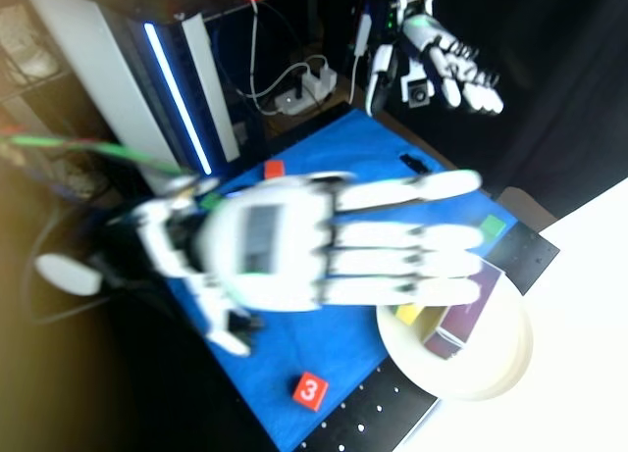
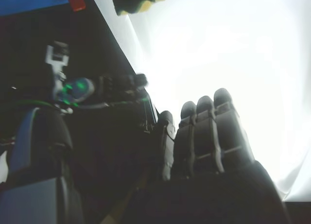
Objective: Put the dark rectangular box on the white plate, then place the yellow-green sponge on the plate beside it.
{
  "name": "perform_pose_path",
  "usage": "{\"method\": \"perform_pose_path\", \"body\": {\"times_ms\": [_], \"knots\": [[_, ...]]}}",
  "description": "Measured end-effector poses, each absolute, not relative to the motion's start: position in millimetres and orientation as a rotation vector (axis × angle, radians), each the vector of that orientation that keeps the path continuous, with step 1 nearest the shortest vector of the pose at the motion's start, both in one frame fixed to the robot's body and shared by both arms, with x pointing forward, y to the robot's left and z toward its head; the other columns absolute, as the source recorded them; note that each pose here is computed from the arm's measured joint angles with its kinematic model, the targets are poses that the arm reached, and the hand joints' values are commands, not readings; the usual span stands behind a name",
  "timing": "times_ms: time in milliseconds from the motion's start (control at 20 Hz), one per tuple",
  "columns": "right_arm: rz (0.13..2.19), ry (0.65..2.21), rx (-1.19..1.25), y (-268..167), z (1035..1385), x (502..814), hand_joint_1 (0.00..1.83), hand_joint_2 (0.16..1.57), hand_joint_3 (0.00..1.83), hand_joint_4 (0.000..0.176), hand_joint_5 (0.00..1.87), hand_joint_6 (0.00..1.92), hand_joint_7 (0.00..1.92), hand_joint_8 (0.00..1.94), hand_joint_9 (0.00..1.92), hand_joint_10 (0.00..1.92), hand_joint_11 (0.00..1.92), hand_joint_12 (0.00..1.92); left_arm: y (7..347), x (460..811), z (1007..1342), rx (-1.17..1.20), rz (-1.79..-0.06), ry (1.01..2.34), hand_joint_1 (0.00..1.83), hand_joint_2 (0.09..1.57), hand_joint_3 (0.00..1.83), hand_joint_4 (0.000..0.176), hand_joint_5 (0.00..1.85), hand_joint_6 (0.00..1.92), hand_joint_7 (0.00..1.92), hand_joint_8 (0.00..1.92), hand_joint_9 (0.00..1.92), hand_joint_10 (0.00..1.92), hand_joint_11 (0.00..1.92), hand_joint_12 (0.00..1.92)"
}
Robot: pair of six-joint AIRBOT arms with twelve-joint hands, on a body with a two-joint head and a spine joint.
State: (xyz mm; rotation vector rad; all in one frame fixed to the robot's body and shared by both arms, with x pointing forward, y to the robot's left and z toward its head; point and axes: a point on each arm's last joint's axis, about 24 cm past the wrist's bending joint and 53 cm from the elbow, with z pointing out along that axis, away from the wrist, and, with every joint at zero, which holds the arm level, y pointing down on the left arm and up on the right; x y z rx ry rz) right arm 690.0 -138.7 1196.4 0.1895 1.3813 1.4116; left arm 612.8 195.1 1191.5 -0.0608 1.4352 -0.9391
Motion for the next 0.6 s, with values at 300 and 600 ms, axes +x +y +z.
{"method": "perform_pose_path", "body": {"times_ms": [300,600], "knots": [[1.408,1.294,0.352,-216,1184,630,0.84,0.89,0.0,0.108,0.17,0.0,0.18,0.0,0.12,0.01,0.0,0.18,210,591,1200,-0.066,-0.938,1.409,0.85,0.92,0.0,0.077,0.09,0.0,0.07,0.01,0.0,0.0,0.0,0.0],[1.248,1.258,0.522,-288,1167,598,0.76,0.83,0.0,0.109,0.23,0.01,0.18,0.0,0.13,0.0,0.0,0.15,228,588,1197,-0.128,-0.918,1.404,0.76,0.92,0.0,0.116,0.09,0.0,0.06,0.0,0.01,0.0,0.0,0.0]]}}
